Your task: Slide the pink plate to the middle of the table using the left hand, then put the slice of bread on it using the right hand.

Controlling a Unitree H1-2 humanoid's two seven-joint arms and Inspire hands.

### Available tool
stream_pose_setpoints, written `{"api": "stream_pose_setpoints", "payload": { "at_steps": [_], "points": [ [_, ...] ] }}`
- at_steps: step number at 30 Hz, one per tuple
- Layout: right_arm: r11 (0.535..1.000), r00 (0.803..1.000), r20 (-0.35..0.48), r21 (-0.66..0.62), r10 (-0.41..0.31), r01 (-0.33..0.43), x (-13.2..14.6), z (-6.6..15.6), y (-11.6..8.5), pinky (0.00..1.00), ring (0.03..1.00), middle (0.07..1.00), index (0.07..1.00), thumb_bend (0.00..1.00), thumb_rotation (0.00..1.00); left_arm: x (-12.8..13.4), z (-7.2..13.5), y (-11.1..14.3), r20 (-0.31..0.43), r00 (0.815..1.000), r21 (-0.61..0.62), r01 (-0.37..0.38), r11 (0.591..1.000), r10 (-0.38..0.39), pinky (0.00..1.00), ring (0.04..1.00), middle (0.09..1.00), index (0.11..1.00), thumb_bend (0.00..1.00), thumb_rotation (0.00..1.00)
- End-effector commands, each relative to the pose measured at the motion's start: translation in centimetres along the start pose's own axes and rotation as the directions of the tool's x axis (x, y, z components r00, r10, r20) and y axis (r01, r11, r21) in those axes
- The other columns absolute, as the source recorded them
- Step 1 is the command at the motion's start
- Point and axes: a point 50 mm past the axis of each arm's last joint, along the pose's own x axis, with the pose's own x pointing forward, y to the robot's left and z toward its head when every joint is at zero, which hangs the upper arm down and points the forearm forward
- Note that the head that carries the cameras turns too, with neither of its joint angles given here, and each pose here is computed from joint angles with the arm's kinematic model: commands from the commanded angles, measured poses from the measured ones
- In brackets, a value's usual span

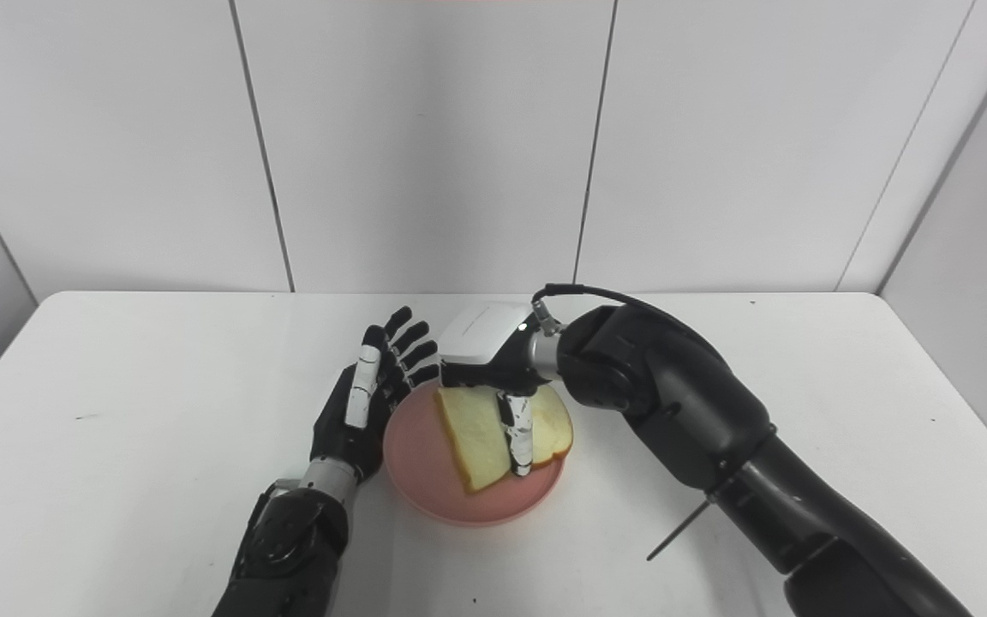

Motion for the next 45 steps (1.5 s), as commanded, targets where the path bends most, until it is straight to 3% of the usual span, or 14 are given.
{"api": "stream_pose_setpoints", "payload": {
  "at_steps": [1, 11, 17, 18, 19, 20, 25, 29, 31, 34, 37, 40, 45],
  "points": [
    [0.996, 0.997, 0.004, -0.023, -0.08, 0.08, -0.7, -0.4, -2.2, 0.29, 0.376, 0.467, 0.484, 0.53, 0.16, -1.5, -2.2, -0.1, -0.054, 0.998, -0.038, -0.021, 0.999, 0.019, 0.8, 0.868, 0.9, 0.899, 0.89, 0.92],
    [0.994, 0.993, 0.034, -0.014, -0.11, 0.111, -0.4, -0.7, -1.7, 0.3, 0.378, 0.475, 0.492, 0.52, 0.16, -1.5, -2.1, 0.1, -0.049, 0.999, -0.038, -0.016, 0.999, 0.014, 0.81, 0.874, 0.901, 0.9, 0.9, 0.92],
    [0.988, 0.986, 0.08, -0.036, -0.147, 0.15, -0.4, -0.9, -2.0, 0.41, 0.504, 0.568, 0.496, 0.52, 0.17, -1.5, -2.2, 0.1, -0.053, 0.999, -0.026, -0.017, 1.0, 0.015, 0.8, 0.867, 0.897, 0.898, 0.89, 0.92],
    [0.987, 0.985, 0.087, -0.036, -0.151, 0.154, -0.4, -0.9, -2.0, 0.43, 0.526, 0.585, 0.56, 0.71, 0.27, -1.5, -2.2, 0.0, -0.053, 0.998, -0.025, -0.017, 1.0, 0.015, 0.8, 0.866, 0.899, 0.897, 0.89, 0.92],
    [0.987, 0.984, 0.095, -0.037, -0.154, 0.158, -0.4, -1.0, -2.1, 0.45, 0.548, 0.608, 0.606, 0.83, 0.34, -1.5, -2.3, 0.0, -0.054, 0.998, -0.025, -0.016, 1.0, 0.015, 0.8, 0.863, 0.9, 0.896, 0.89, 0.91],
    [0.986, 0.983, 0.099, -0.038, -0.155, 0.159, -0.4, -1.0, -2.1, 0.46, 0.566, 0.62, 0.624, 0.89, 0.38, -1.6, -2.3, 0.0, -0.054, 0.998, -0.025, -0.016, 1.0, 0.015, 0.8, 0.863, 0.901, 0.895, 0.89, 0.91],
    [0.986, 0.981, 0.106, -0.02, -0.163, 0.166, -0.4, -1.1, -2.1, 0.49, 0.607, 0.685, 0.667, 0.98, 0.41, -1.6, -2.3, 0.0, -0.054, 0.998, -0.023, -0.015, 1.0, 0.013, 0.81, 0.867, 0.908, 0.898, 0.88, 0.92],
    [0.986, 0.98, 0.109, -0.005, -0.168, 0.169, -0.5, -1.2, -2.2, 0.53, 0.664, 0.749, 0.706, 1.0, 0.45, -1.6, -2.3, 0.3, -0.057, 0.998, -0.025, -0.013, 1.0, 0.011, 0.81, 0.868, 0.93, 0.9, 0.88, 0.92],
    [0.984, 0.979, 0.107, -0.013, -0.173, 0.175, -0.8, -1.3, -2.5, 0.61, 0.758, 0.827, 0.757, 1.0, 0.49, -1.7, -2.3, 0.4, -0.058, 0.998, -0.027, -0.011, 1.0, 0.009, 0.81, 0.869, 0.923, 0.899, 0.88, 0.91],
    [0.982, 0.977, 0.108, -0.03, -0.182, 0.186, -1.3, -1.3, -3.1, 0.65, 0.801, 0.87, 0.785, 1.0, 0.52, -1.7, -2.3, 0.5, -0.058, 0.998, -0.032, -0.013, 0.999, 0.011, 0.81, 0.868, 0.916, 0.888, 0.89, 0.9],
    [0.979, 0.976, 0.108, -0.064, -0.188, 0.196, -1.8, -1.4, -3.7, 0.7, 0.83, 0.886, 0.798, 1.0, 0.54, -1.8, -2.3, 0.6, -0.063, 0.998, -0.024, -0.016, 1.0, 0.014, 0.8, 0.863, 0.915, 0.889, 0.9, 0.9],
    [0.975, 0.974, 0.106, -0.083, -0.198, 0.207, -2.4, -1.5, -4.2, 0.81, 0.859, 0.878, 0.797, 1.0, 0.56, -1.8, -2.4, 0.7, -0.064, 0.998, -0.023, -0.017, 1.0, 0.015, 0.79, 0.857, 0.906, 0.892, 0.91, 0.9],
    [0.971, 0.972, 0.105, -0.097, -0.208, 0.219, -3.9, -1.6, -5.2, 0.77, 0.842, 0.858, 0.784, 1.0, 0.52, -1.8, -2.4, 0.6, -0.068, 0.998, -0.028, -0.014, 1.0, 0.012, 0.81, 0.861, 0.907, 0.899, 0.9, 0.9]
  ]
}}
